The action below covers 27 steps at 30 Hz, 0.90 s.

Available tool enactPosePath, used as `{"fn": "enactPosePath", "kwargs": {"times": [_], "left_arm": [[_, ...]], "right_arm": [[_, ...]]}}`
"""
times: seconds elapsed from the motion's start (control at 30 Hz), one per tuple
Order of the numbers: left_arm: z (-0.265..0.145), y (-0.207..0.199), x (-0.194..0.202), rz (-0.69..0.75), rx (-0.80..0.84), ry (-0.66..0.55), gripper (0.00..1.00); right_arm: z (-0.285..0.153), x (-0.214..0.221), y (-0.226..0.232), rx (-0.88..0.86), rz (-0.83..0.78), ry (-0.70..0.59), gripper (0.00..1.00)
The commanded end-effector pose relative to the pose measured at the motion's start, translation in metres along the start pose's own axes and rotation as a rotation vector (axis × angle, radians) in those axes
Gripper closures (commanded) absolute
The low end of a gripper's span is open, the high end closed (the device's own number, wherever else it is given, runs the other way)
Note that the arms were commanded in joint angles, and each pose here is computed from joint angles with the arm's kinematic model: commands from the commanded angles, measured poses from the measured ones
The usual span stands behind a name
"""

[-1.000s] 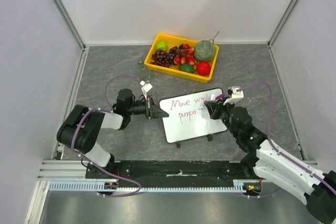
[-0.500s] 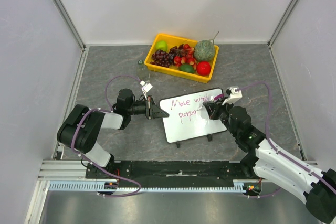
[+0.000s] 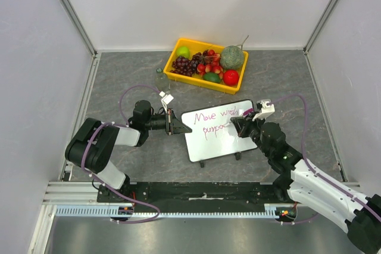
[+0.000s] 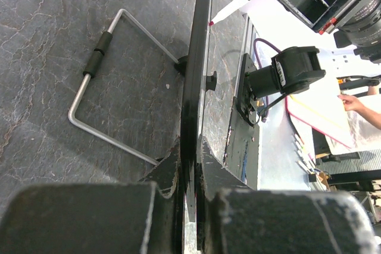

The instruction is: Write a sentence on the whiteboard

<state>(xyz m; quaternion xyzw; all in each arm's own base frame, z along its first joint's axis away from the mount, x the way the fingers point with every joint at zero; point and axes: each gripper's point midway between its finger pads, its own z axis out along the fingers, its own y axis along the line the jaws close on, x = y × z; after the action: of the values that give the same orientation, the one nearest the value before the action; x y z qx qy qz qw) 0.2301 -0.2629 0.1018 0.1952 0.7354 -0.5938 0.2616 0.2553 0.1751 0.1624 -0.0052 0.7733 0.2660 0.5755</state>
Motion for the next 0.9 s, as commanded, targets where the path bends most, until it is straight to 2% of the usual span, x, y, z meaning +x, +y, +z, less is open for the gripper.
{"fn": "enactPosePath", "kwargs": {"times": [0.0, 0.57, 0.87], "left_arm": [[0.003, 0.014, 0.021, 0.004, -0.038, 0.054, 0.98], [0.003, 0.015, 0.022, 0.001, -0.041, 0.056, 0.98], [0.004, 0.014, 0.022, 0.001, -0.039, 0.058, 0.98]], "right_arm": [[-0.004, 0.01, -0.019, 0.066, -0.038, 0.023, 1.0], [-0.005, 0.015, -0.005, -0.006, -0.005, 0.037, 1.0], [-0.013, -0.019, 0.016, -0.093, 0.05, -0.063, 1.0]]}}
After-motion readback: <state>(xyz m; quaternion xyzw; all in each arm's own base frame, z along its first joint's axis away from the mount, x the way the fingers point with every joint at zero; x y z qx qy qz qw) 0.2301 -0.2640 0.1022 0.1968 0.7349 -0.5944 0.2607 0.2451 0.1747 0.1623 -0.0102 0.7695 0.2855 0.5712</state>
